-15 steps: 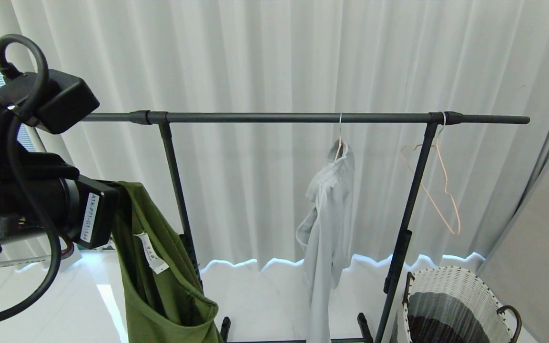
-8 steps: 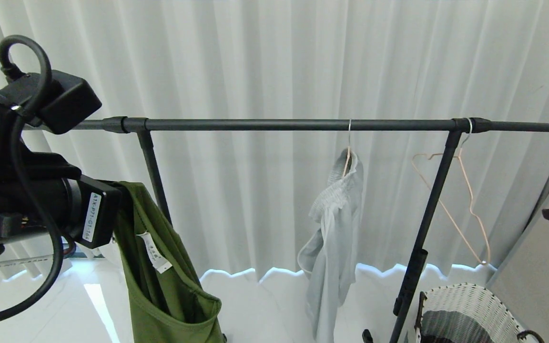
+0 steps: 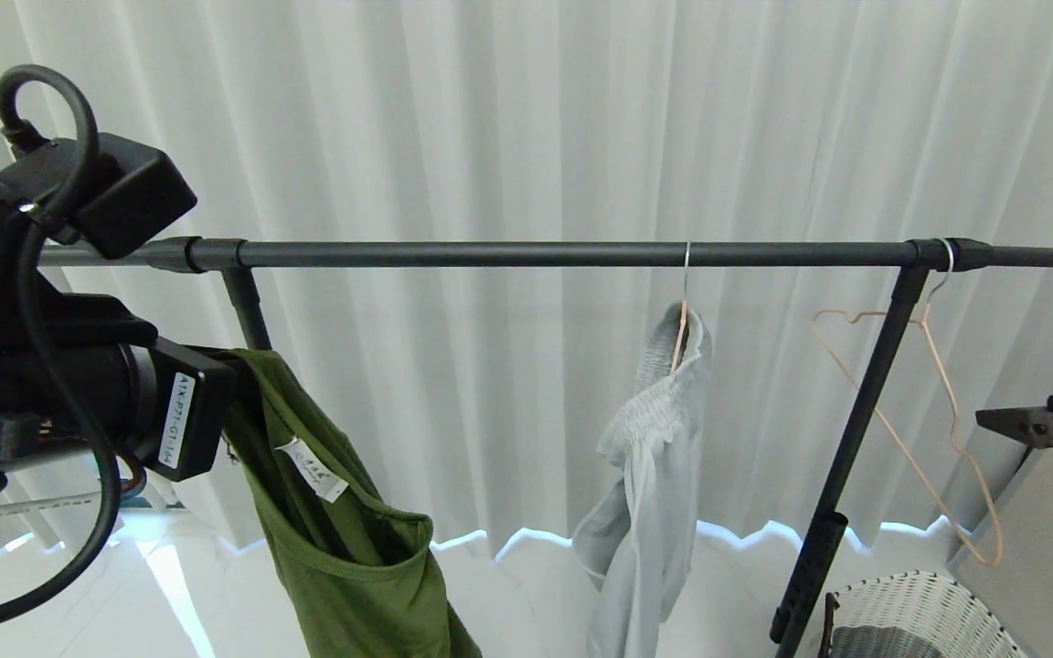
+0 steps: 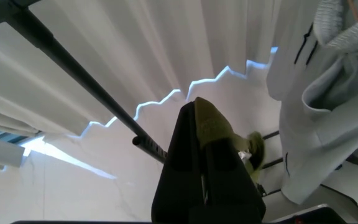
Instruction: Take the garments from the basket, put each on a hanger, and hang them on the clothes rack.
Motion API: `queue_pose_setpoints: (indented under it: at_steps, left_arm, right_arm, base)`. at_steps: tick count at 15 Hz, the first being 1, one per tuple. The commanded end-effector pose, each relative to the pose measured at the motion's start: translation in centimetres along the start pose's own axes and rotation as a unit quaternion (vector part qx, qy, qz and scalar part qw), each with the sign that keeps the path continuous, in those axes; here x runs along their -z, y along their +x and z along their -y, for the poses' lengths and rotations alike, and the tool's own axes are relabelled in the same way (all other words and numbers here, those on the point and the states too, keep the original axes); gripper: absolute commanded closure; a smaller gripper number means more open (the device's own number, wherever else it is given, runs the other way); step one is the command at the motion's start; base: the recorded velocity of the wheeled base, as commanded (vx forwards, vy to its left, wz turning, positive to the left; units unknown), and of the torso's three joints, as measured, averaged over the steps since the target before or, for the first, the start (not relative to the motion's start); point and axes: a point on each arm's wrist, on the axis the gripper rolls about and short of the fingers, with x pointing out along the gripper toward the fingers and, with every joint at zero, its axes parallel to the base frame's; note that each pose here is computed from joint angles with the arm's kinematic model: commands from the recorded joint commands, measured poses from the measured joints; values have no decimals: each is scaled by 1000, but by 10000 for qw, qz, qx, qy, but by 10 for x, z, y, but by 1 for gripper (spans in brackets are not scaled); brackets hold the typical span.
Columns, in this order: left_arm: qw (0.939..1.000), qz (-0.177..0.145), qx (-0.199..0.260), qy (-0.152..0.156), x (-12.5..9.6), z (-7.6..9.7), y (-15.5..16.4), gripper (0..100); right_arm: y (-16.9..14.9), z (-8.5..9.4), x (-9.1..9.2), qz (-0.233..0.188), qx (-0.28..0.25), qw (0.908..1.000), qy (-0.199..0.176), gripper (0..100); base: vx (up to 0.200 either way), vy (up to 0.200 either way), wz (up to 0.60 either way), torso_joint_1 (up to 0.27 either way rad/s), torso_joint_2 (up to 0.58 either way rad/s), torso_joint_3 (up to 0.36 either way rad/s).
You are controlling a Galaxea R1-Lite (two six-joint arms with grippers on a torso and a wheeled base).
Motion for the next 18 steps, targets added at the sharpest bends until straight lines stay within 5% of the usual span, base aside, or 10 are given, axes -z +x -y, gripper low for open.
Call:
queue_pose_setpoints:
  at_steps: [1,7,15,16,18]
  left_arm:
    - [10000,19,37,22,-1,1,-1,100]
    - [10000,24,57,33,0,2,-1,100]
    - [10000,24,57,33,0,2,-1,100]
    - [10000,23,49,33,0,2,-1,100]
    - [10000,23,49,33,0,2,-1,100]
  right_arm:
    - [47,3,11,-515,110,9985,130,0]
    - [97,5,10,-471,165,9977,467,0]
    - [108,1,15,-633,116,9959,642,0]
    - [108,1,15,-633,116,9959,634,100]
    - [108,1,16,-648,116,9958,641,100]
  base:
    - [0,0,0,0,0,0]
    - [0,0,0,0,0,0]
    - [0,0,0,0,0,0]
    - [0,0,0,0,0,0]
    - [0,0,0,0,0,0]
